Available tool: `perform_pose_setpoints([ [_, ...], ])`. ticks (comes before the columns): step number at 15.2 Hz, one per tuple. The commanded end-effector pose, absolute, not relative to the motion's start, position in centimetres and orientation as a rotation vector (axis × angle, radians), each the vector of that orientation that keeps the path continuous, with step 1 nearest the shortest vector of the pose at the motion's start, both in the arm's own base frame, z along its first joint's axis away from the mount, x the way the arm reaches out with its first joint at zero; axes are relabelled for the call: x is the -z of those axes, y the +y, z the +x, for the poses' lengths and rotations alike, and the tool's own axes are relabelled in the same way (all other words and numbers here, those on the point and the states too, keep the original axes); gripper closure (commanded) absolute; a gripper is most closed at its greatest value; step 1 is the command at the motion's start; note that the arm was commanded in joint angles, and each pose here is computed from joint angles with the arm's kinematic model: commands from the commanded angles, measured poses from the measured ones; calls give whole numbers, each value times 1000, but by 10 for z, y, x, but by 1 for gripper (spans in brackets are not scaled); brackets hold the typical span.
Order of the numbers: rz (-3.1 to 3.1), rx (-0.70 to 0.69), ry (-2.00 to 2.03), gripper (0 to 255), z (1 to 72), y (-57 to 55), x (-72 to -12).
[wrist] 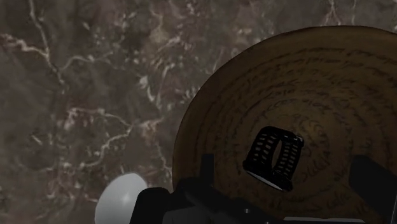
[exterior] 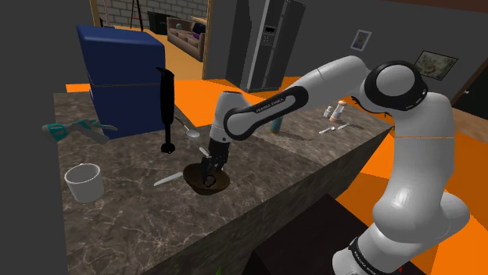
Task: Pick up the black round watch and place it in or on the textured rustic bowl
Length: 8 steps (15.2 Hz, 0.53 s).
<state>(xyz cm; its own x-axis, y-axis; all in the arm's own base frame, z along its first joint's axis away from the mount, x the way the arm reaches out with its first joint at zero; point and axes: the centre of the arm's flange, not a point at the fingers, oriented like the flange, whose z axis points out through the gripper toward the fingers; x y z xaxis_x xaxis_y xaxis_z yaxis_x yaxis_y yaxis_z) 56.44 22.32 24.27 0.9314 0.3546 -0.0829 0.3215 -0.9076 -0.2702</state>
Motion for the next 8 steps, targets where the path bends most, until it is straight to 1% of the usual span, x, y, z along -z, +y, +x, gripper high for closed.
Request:
perform_pose_setpoints([
  [1,-2836,-189,-505,0,564,223,-242],
  [6,-2836,-189,-505,0,564,223,-242],
  [7,-2836,-189,-505,255,564,223,-242],
  [8,-2836,-189,-505,255,564,223,-242],
])
